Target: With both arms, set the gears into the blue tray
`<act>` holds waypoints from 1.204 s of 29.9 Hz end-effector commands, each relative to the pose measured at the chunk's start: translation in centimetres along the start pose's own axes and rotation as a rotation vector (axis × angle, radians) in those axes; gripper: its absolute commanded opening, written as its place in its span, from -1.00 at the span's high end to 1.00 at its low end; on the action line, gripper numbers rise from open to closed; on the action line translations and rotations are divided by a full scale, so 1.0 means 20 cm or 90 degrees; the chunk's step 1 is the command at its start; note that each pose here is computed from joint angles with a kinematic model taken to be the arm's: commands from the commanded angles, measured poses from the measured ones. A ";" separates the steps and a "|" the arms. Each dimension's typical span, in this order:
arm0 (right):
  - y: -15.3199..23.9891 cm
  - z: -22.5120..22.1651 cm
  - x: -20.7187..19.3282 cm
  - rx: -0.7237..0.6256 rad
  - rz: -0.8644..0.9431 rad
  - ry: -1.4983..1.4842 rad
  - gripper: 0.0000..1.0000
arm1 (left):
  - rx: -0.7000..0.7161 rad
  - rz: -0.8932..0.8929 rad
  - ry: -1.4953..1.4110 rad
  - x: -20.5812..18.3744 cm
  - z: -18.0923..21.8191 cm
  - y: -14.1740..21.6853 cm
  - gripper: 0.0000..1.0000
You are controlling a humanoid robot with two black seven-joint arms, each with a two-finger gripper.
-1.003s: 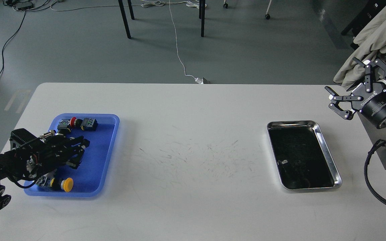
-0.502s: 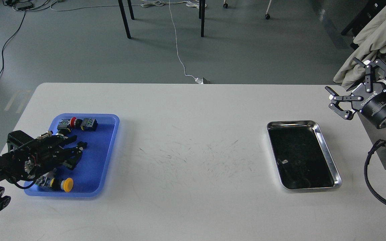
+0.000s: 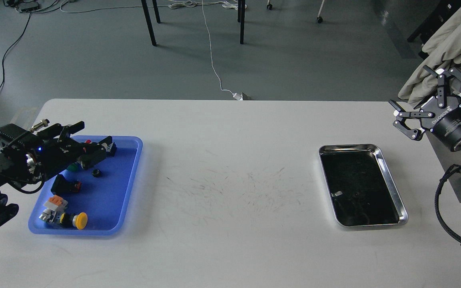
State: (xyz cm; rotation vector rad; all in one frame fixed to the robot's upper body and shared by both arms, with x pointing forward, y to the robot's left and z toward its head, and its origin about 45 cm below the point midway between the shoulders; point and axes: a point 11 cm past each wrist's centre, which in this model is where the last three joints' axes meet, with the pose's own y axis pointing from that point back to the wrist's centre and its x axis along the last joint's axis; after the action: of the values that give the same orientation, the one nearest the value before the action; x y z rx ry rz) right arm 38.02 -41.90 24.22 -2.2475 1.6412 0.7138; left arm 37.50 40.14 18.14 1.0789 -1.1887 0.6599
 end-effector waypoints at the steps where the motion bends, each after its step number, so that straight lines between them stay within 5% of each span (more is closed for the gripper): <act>1: 0.01 -0.03 0.00 0.008 0.001 0.004 -0.97 | 0.022 0.075 0.108 0.26 -0.02 -0.10 -0.86; 8: 0.03 -0.12 -0.03 0.007 -0.008 0.027 -0.97 | 0.044 0.230 0.557 0.64 0.02 -0.32 -0.93; 15: 0.07 -0.29 -0.16 -0.037 -0.052 0.148 -0.97 | 0.030 0.228 0.862 0.65 0.16 -0.47 -0.95; 27: 0.18 -0.29 -0.57 -0.274 -0.199 0.624 -0.97 | -0.050 0.234 1.072 0.70 0.17 -0.48 -0.95; 36: 0.28 -0.13 -0.42 -0.450 -0.194 0.858 -0.97 | -0.058 0.227 1.082 0.65 0.18 -0.47 -0.96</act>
State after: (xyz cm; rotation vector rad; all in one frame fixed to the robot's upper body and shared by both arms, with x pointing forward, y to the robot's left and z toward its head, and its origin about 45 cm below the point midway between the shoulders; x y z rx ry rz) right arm 32.00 -37.42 33.30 -3.6786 1.4306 -0.5177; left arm 48.05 31.79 27.69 -0.0378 0.1301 1.3431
